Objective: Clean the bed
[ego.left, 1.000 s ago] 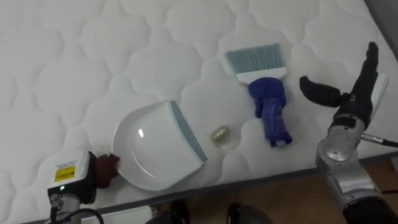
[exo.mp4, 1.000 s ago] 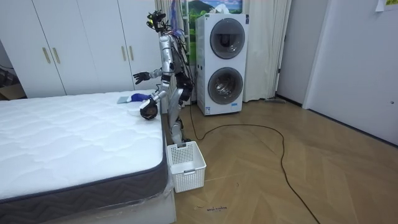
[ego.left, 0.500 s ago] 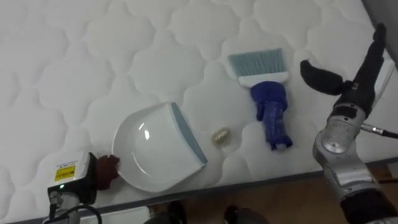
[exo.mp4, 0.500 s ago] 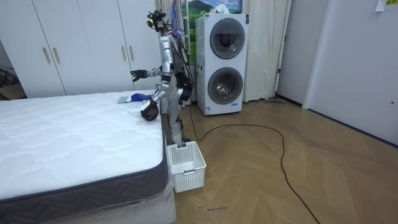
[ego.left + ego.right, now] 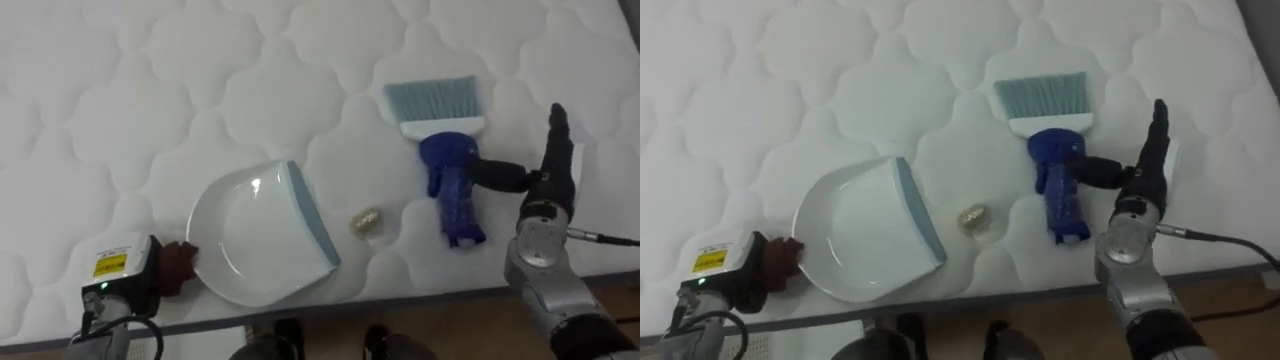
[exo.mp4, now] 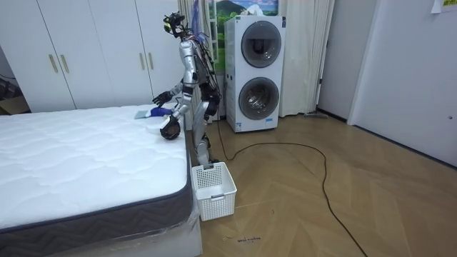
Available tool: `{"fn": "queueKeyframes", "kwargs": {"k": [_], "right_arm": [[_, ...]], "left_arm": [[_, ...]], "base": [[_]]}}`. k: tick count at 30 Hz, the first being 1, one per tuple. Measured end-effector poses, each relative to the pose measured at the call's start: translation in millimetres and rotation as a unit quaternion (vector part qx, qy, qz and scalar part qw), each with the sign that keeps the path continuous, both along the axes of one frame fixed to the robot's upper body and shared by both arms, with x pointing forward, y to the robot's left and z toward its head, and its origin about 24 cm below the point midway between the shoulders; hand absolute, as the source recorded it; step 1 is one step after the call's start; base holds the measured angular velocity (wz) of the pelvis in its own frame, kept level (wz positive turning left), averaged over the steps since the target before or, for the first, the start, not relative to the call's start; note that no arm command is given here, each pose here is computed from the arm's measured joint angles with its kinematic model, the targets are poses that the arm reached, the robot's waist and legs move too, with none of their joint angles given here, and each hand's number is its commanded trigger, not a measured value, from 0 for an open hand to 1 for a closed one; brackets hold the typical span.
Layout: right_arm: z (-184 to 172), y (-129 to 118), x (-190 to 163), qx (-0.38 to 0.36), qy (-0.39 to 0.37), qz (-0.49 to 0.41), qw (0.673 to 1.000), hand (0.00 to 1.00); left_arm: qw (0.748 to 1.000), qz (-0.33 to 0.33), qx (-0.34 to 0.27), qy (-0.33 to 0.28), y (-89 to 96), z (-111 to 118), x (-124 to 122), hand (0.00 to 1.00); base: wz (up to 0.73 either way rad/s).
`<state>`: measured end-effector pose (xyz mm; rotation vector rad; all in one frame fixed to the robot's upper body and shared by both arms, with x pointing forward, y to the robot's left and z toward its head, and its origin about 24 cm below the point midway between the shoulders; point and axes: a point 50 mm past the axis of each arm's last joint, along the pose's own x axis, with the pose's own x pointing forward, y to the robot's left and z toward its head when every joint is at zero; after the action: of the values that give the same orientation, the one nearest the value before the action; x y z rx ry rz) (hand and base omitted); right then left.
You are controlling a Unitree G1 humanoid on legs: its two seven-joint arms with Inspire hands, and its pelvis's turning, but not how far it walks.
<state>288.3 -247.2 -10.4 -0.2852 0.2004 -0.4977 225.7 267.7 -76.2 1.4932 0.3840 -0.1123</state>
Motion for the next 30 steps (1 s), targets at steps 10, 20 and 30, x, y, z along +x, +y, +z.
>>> {"fn": "queueKeyframes", "kwargs": {"k": [10,20,30], "right_arm": [[-7,3,3,0.033,0.032,0.057,0.997,0.00],[-9,3,10,0.053,0.054,0.073,0.994,0.00],[-13,0,13,0.053,0.080,0.086,0.992,0.00]], "left_arm": [[1.000,-0.024,-0.002,-0.003,-6.8,5,10,1.00],[1.000,-0.030,-0.005,-0.006,-10.1,9,17,1.00],[1.000,-0.029,-0.003,-0.005,-10.8,9,18,1.00]], "base": [[0.05],[0.03],[-0.01]]}}
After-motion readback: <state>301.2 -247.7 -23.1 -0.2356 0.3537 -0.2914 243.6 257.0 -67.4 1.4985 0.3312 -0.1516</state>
